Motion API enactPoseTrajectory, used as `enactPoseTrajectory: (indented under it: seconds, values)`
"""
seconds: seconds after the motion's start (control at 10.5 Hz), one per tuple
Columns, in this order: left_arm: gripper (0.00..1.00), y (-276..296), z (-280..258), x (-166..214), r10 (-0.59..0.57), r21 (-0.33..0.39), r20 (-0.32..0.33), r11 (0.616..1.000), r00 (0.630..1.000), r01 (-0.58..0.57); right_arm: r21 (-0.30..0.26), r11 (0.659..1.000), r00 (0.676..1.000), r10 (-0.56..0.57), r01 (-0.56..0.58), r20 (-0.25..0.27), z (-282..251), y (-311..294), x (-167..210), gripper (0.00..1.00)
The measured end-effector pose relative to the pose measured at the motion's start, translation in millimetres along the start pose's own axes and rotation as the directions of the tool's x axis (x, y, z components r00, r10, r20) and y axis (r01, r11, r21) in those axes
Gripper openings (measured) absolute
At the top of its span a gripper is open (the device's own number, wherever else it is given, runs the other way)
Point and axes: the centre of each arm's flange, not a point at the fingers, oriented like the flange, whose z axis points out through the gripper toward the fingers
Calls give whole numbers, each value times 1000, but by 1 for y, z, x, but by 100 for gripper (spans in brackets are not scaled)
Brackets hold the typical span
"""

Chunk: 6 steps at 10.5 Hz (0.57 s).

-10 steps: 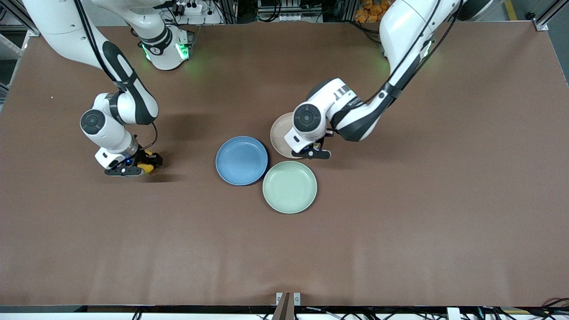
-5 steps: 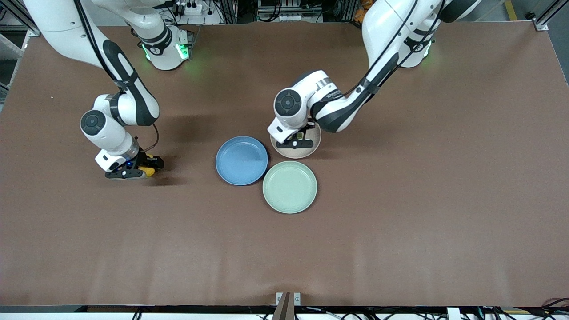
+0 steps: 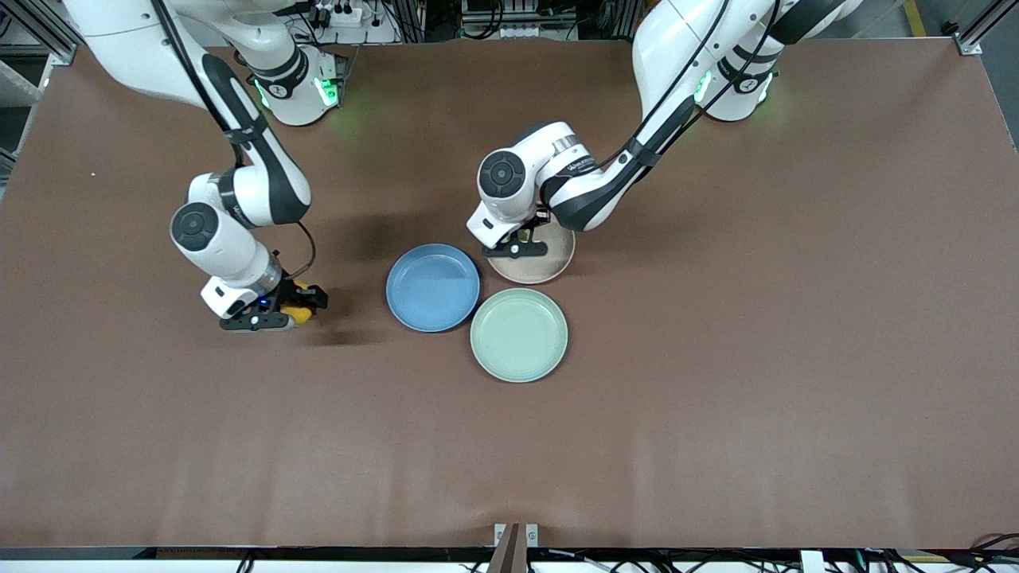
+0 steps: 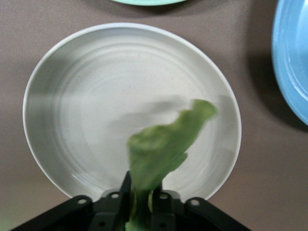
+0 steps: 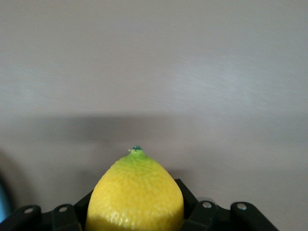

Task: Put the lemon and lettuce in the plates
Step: 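Release the lettuce on the beige plate while the right gripper carries the lemon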

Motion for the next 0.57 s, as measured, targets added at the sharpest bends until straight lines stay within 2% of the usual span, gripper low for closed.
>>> enactPoseTrajectory:
  seconds: [0.19, 0.48, 0.57]
  values:
    - [55, 2, 6, -3, 10, 14, -6, 1000, 1000, -10, 21, 1000, 1000, 13, -13, 3, -12, -51, 3, 58]
    - [95, -3, 1, 10, -8, 10, -25, 1000, 1000, 8, 47, 999, 1000, 11, -12, 10, -17, -117, 3, 58]
    - [100, -9, -7, 22, -28, 4, -45, 1000, 999, 28, 49, 999, 1000, 5, -6, 21, -8, -129, 1, 58]
